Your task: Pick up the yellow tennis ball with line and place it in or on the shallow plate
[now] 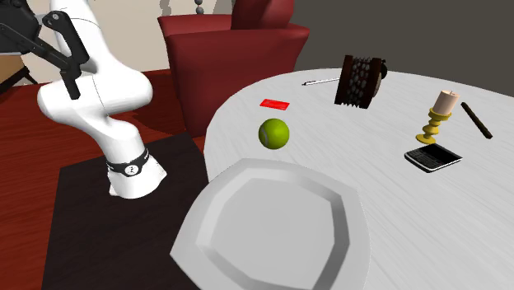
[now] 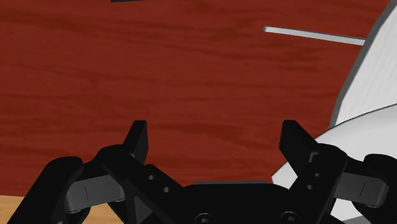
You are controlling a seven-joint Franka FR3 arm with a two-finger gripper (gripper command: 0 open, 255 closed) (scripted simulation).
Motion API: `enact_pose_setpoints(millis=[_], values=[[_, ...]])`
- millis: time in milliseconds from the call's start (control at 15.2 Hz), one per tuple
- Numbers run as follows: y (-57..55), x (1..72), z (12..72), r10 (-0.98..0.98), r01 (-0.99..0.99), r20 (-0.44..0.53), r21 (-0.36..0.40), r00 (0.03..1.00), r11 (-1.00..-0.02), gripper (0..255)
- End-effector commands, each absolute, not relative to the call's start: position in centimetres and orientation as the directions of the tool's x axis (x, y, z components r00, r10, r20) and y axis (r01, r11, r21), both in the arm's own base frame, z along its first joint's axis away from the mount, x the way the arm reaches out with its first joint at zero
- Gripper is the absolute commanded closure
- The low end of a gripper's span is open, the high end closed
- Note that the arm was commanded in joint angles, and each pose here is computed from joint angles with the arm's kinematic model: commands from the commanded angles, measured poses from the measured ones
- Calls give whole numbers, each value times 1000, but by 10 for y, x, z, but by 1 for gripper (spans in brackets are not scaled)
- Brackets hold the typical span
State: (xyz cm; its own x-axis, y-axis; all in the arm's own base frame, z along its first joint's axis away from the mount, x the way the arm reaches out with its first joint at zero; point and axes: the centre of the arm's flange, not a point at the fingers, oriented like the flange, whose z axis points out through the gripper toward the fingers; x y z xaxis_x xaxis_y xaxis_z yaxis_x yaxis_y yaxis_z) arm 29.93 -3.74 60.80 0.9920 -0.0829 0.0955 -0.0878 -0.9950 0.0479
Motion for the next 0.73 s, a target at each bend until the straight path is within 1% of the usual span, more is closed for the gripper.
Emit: enact_pose_setpoints(millis=[0, 660], values=[[-37, 299, 608, -83, -88, 95, 48, 992, -995, 0], [82, 321, 572, -108, -108, 57, 7, 993, -994, 0]])
